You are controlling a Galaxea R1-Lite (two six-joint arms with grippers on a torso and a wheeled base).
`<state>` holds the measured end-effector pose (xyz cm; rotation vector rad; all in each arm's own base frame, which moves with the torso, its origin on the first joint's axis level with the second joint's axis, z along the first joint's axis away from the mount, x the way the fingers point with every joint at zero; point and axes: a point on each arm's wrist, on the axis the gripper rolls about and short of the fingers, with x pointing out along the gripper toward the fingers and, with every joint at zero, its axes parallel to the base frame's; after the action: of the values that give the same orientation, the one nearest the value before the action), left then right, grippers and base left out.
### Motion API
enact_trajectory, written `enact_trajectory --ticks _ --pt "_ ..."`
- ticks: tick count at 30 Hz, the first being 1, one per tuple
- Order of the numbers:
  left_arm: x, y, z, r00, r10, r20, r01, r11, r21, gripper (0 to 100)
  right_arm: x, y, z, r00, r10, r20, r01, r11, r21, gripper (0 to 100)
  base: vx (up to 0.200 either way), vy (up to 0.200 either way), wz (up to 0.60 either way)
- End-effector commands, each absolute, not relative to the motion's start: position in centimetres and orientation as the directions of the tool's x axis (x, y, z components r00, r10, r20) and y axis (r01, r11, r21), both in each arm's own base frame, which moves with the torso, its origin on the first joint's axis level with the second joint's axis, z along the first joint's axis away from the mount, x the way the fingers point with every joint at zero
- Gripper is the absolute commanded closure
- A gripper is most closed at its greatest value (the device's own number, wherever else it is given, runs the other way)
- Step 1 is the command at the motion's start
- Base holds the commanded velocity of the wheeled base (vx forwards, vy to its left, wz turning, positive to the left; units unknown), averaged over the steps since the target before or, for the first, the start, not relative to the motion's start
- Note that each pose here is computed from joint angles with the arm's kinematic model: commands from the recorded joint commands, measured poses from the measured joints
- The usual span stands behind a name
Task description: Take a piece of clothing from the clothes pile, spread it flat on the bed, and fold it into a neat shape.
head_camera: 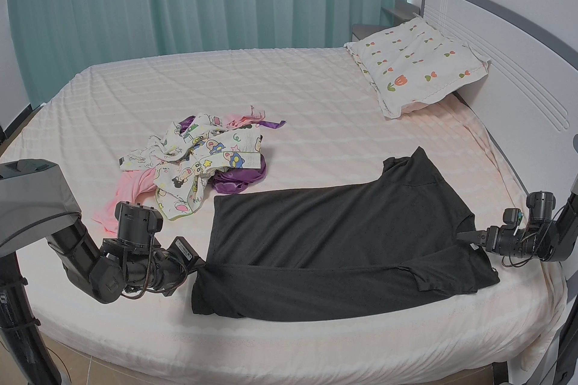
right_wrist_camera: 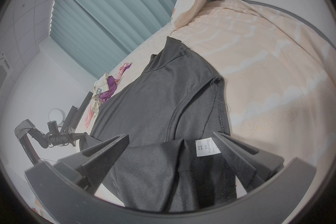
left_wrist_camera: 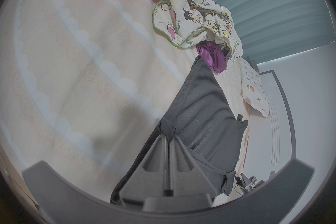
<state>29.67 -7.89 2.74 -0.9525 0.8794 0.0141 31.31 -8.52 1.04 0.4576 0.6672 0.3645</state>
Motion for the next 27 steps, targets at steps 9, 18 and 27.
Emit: enact_trajectory --ticks 9,18,27 --pt "29.67 -7.9 2.75 0.665 -0.353 -0.658 -0.374 0.605 -0.703 100 31.53 -8.66 0.16 0.717 0.477 -0.509 -0.171 0.828 0.534 0 0.0 0.0 0.0" --pt "29.68 -7.95 2.52 0.659 -0.354 -0.664 -0.379 0.606 -0.7 100 31.76 -8.72 -0.25 0.709 0.486 -0.511 -0.168 0.82 0.547 100 0.0 0.0 0.0" --pt "29.69 -7.95 2.42 0.657 -0.353 -0.666 -0.382 0.607 -0.697 100 31.35 -9.34 0.02 0.72 0.484 -0.497 -0.15 0.808 0.57 100 0.0 0.0 0.0"
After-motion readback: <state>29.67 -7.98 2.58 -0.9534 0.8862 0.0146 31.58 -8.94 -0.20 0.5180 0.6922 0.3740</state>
